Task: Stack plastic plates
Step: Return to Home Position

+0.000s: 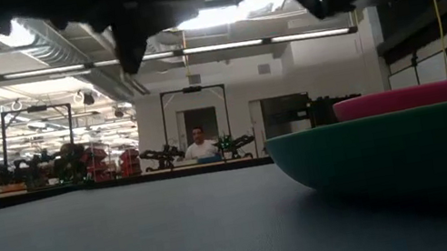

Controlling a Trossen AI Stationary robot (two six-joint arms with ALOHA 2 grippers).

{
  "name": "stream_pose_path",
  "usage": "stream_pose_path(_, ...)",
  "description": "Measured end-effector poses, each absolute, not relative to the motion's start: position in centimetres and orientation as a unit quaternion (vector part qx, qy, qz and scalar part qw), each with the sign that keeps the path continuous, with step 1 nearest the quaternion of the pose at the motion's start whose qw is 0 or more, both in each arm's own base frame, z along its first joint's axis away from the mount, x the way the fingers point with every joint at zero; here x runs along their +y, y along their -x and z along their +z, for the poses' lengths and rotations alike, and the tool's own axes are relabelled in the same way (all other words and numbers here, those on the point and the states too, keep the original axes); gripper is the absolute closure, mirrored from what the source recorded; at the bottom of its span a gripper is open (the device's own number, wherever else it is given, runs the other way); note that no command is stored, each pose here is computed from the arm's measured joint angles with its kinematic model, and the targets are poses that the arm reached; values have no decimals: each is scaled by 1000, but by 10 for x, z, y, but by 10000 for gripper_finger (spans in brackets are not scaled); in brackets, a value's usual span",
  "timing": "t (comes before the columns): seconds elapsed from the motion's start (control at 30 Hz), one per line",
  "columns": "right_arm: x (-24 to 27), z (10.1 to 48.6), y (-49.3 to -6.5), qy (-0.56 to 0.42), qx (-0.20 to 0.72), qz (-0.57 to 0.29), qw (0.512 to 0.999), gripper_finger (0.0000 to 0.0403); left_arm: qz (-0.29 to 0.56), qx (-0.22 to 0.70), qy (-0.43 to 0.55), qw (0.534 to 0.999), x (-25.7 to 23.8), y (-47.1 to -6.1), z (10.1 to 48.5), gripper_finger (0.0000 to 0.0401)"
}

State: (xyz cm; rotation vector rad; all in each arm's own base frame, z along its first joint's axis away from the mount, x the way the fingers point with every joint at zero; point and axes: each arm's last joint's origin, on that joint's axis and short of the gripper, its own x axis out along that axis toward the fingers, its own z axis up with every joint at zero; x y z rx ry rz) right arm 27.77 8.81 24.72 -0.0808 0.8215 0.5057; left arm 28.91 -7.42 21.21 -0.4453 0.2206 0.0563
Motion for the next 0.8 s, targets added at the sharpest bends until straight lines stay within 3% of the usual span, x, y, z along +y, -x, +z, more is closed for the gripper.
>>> stream_pose_path(0.37,74,309,-234,87,274,238,928,268,11,17,209,978,-37,-269,266,307)
stream_pose_path(0.8,54,367,-166,189,100,247,945,268,76,-32,161,983,-14,-187,323,307)
